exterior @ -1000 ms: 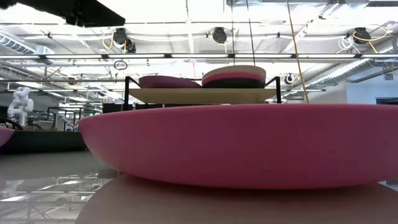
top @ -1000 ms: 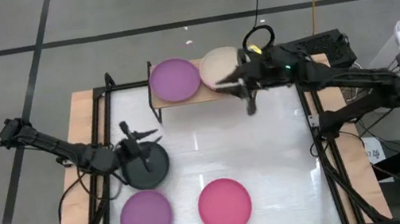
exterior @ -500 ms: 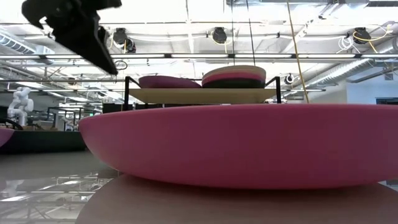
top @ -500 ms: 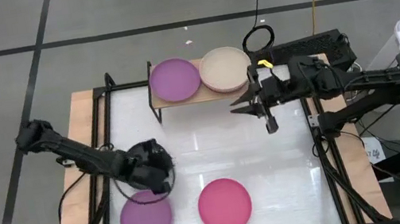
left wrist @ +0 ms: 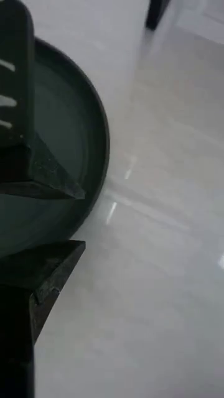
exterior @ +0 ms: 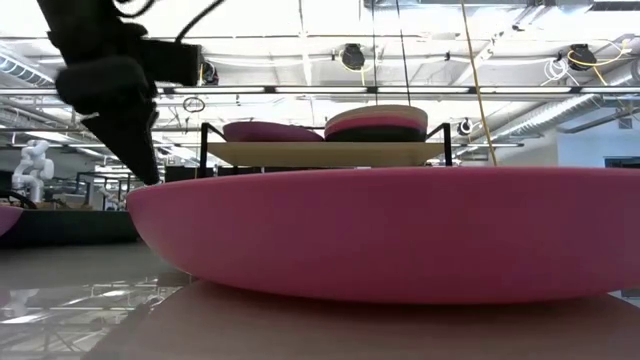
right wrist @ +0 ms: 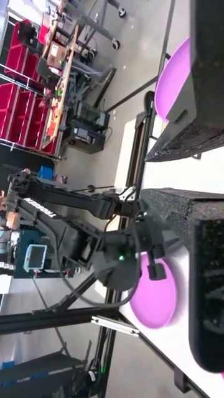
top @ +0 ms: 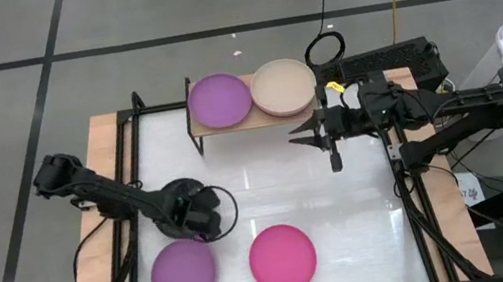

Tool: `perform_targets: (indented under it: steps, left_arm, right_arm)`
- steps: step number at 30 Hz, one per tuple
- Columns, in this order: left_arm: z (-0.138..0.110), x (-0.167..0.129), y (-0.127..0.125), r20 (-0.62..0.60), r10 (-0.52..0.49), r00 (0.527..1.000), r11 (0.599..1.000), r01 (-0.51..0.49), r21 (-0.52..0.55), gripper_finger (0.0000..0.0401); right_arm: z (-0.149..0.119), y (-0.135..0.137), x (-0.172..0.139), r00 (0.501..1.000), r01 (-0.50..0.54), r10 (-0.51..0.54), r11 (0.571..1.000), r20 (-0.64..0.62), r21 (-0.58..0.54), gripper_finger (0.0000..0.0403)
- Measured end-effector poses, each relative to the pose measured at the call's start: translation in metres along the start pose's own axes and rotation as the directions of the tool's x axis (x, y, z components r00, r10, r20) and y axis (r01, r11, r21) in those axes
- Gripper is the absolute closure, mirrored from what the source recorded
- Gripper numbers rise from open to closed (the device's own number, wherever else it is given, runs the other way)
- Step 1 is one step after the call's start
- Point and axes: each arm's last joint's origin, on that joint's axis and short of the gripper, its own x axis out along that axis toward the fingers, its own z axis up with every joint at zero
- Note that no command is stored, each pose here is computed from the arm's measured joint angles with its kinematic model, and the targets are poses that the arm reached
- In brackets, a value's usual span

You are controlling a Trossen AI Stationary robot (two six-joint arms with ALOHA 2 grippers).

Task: Place and stack plates onto a shelf
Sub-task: Stack the black plate on top of the purple plate on the shelf

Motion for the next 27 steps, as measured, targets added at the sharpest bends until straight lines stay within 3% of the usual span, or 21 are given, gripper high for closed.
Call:
perform_targets:
  steps: [8,14,20,27]
  left_arm:
    - [0.001,0.028,0.001,-0.160,-0.010,0.987,0.997,-0.003,-0.081,0.0278]
    - [0.001,0.040,0.003,-0.212,0.006,0.977,0.991,-0.034,-0.128,0.0278]
    - [0.006,0.039,0.005,-0.220,-0.003,0.976,0.988,-0.031,-0.151,0.0278]
    - [0.024,0.028,-0.001,-0.200,-0.074,0.977,0.985,0.041,-0.167,0.0278]
  right_arm:
    - [-0.001,0.001,0.000,1.000,-0.003,0.003,1.000,-0.014,0.000,0.0337]
    - [-0.002,0.001,0.000,1.000,-0.005,0.005,1.000,-0.025,-0.001,0.0337]
    - [-0.003,0.001,0.000,1.000,-0.005,0.005,1.000,-0.027,-0.001,0.0337]
    - [-0.003,0.001,0.000,1.000,-0.005,0.005,1.000,-0.026,0.000,0.0337]
